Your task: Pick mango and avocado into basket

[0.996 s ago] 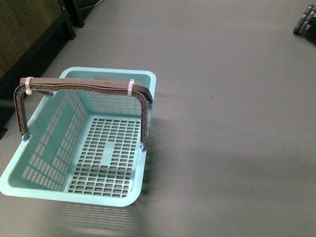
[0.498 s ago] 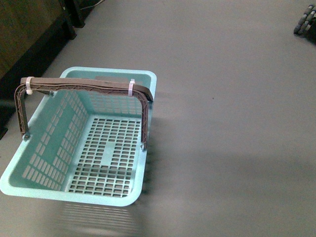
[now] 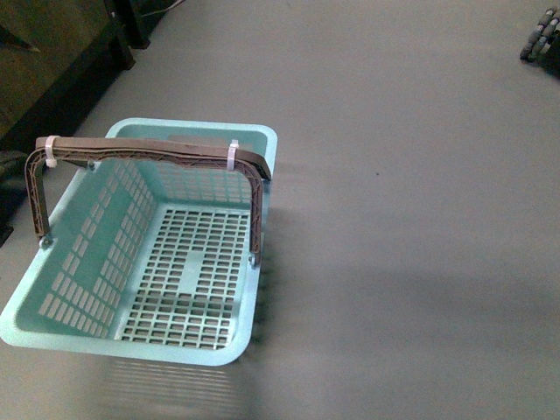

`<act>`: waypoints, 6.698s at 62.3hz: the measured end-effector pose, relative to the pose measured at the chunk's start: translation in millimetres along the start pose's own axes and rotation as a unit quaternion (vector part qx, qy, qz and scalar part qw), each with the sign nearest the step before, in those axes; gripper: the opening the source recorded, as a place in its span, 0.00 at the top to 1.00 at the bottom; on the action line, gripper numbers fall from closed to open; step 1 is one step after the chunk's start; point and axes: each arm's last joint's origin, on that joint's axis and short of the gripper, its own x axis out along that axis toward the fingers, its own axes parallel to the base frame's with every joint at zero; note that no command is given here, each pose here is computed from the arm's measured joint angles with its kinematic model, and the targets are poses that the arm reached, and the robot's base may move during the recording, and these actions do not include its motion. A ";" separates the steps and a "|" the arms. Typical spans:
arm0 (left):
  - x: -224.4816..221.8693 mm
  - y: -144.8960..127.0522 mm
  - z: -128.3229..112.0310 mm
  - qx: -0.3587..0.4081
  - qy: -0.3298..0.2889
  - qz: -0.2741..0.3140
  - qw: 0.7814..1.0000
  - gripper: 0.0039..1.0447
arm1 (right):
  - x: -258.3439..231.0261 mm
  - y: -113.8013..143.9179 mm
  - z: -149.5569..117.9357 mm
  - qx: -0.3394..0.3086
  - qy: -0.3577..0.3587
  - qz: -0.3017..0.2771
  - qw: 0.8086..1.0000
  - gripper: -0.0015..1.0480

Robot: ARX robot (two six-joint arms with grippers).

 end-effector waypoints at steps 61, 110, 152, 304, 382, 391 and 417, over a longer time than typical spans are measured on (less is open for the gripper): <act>164.6 15.1 -36.5 -0.018 -0.007 0.095 0.995 0.51 | 0.0 0.0 0.0 0.000 0.000 0.000 1.000 0.08; -65.1 -83.9 13.0 -0.148 -0.050 -0.004 0.988 0.85 | 0.0 0.0 0.0 0.000 0.000 0.000 1.000 0.08; -163.5 -113.0 31.1 -0.154 -0.056 -0.064 0.984 0.85 | 0.0 0.0 0.0 0.000 0.000 0.000 1.000 0.08; -163.8 -113.5 31.3 -0.154 -0.056 -0.064 0.984 0.85 | 0.0 0.0 0.0 0.000 0.000 0.000 1.000 0.08; -164.1 -113.6 31.4 -0.153 -0.056 -0.064 0.984 0.85 | 0.0 0.0 0.1 0.000 0.000 -0.001 1.000 0.08; -164.2 -113.6 31.4 -0.153 -0.056 -0.065 0.984 0.85 | 0.0 -0.1 0.0 0.000 0.000 -0.001 1.000 0.08; -164.1 -113.6 31.4 -0.153 -0.056 -0.064 0.984 0.85 | 0.0 -0.1 0.0 0.000 0.000 -0.001 1.000 0.08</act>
